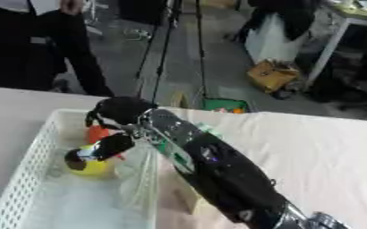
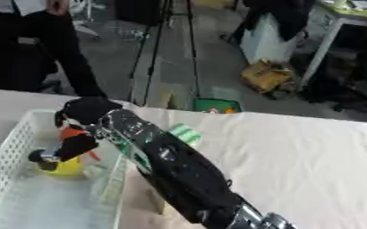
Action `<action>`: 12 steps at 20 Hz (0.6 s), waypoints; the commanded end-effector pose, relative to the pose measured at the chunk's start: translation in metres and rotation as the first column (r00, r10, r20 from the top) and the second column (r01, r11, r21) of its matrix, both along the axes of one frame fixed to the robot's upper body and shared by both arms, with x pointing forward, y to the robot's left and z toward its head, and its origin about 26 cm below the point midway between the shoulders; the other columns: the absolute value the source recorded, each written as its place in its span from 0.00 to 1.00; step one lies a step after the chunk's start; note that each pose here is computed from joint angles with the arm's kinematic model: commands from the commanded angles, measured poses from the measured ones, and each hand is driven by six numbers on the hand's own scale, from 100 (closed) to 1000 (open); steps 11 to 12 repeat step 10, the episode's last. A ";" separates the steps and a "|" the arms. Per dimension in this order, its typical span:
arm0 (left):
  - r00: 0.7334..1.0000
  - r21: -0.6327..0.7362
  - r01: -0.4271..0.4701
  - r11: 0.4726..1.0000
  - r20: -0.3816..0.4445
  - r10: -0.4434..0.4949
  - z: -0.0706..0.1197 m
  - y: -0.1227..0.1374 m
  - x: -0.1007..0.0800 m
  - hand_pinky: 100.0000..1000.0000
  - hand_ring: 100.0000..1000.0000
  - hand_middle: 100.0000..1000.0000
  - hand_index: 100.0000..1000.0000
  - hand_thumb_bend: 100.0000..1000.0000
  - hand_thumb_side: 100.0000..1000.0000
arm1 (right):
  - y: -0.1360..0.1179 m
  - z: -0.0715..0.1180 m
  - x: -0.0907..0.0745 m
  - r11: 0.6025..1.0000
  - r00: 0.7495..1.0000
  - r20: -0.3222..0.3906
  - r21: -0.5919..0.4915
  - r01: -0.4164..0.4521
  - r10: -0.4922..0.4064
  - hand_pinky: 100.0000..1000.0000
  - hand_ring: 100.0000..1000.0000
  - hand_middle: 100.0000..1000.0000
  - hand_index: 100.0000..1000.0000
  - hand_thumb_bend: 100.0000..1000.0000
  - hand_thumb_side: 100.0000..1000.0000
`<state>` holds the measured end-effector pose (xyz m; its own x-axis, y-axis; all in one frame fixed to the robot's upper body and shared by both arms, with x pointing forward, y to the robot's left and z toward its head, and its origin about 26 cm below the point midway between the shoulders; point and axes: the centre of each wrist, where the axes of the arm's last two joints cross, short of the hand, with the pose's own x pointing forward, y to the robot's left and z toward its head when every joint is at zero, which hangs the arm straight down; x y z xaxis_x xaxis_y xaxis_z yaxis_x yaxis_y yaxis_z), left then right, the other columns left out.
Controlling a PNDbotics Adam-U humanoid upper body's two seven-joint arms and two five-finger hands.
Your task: Pick up objects on the table and place them in the box.
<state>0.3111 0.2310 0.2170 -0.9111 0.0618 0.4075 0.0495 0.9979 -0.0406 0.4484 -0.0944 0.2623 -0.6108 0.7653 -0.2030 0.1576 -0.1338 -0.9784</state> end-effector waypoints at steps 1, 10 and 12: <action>1.000 0.005 0.009 1.000 0.028 -0.009 0.008 -0.001 -0.002 0.94 0.93 1.00 0.93 0.00 1.00 | -0.001 0.018 -0.004 1.000 0.999 0.041 0.014 -0.012 0.011 0.89 0.87 0.55 0.80 0.60 1.00; 1.000 0.005 0.003 1.000 0.026 -0.003 0.007 0.000 -0.002 0.94 0.93 1.00 0.93 0.00 1.00 | -0.003 0.036 -0.015 0.996 0.994 0.103 0.073 -0.047 0.040 0.89 0.86 0.55 0.79 0.56 1.00; 1.000 0.005 0.003 1.000 0.026 -0.003 0.007 0.000 -0.002 0.94 0.93 1.00 0.93 0.00 1.00 | -0.003 0.036 -0.015 0.996 0.994 0.103 0.073 -0.047 0.040 0.89 0.86 0.55 0.79 0.56 1.00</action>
